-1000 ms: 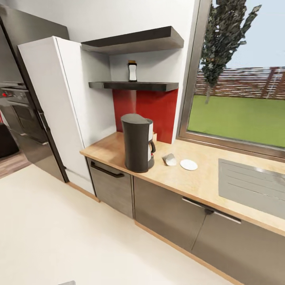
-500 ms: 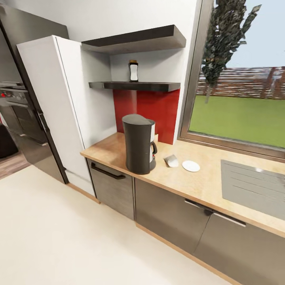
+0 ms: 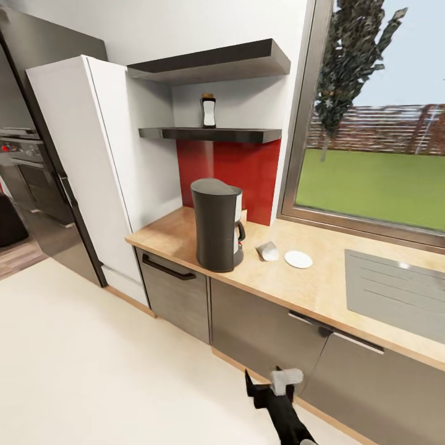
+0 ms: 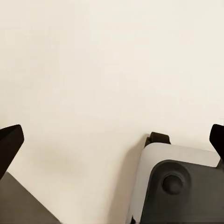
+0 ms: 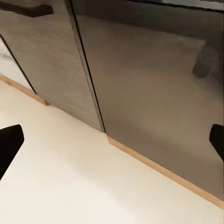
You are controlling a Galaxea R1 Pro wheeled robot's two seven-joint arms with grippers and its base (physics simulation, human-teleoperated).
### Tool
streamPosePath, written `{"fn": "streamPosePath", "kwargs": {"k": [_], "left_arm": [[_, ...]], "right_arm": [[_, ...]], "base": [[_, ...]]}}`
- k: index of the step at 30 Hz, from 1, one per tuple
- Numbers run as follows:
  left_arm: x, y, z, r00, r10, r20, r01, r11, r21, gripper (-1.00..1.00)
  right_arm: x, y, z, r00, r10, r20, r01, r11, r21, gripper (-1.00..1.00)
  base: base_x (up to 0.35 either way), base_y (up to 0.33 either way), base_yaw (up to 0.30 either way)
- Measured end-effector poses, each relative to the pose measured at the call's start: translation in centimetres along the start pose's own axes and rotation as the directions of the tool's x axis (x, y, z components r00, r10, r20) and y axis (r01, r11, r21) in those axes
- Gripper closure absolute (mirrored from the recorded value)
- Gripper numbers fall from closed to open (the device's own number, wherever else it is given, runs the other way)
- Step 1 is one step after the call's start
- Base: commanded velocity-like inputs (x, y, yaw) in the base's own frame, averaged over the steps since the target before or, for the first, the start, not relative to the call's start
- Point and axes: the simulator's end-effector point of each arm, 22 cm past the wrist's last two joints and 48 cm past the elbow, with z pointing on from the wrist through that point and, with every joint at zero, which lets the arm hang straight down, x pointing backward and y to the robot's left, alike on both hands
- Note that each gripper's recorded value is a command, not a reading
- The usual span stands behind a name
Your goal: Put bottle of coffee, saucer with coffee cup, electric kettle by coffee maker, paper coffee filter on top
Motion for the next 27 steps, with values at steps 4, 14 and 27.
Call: {"fn": "streamPosePath", "kwargs": {"k": [4, 14, 27], "left_arm": [[0.6, 0.2, -0.1, 1.0, 0.003, -0.008, -0.003, 1.0, -0.002, -1.0], [1.2, 1.0, -0.2, 1.0, 0.007, -0.015, -0.007, 1.0, -0.01, -1.0], [3.8, 1.7, -0.7, 0.996, 0.04, -0.077, -0.041, 0.999, -0.011, -1.0]], "right_arm": [[-8.7, 1.3, -0.4, 0.984, 0.014, 0.178, -0.011, 1.0, -0.017, -1.0], [-21.3, 1.8, 1.0, 0.94, -0.003, 0.342, 0.015, 0.999, -0.032, -1.0], [-30.5, -6.1, 5.5, 0.936, -0.024, 0.35, -0.043, 0.982, 0.183, -1.0]], "base": [[0.0, 0.0, 0.0], [0.0, 0.0, 0.0], [0.178, -0.027, 0.0]]}}
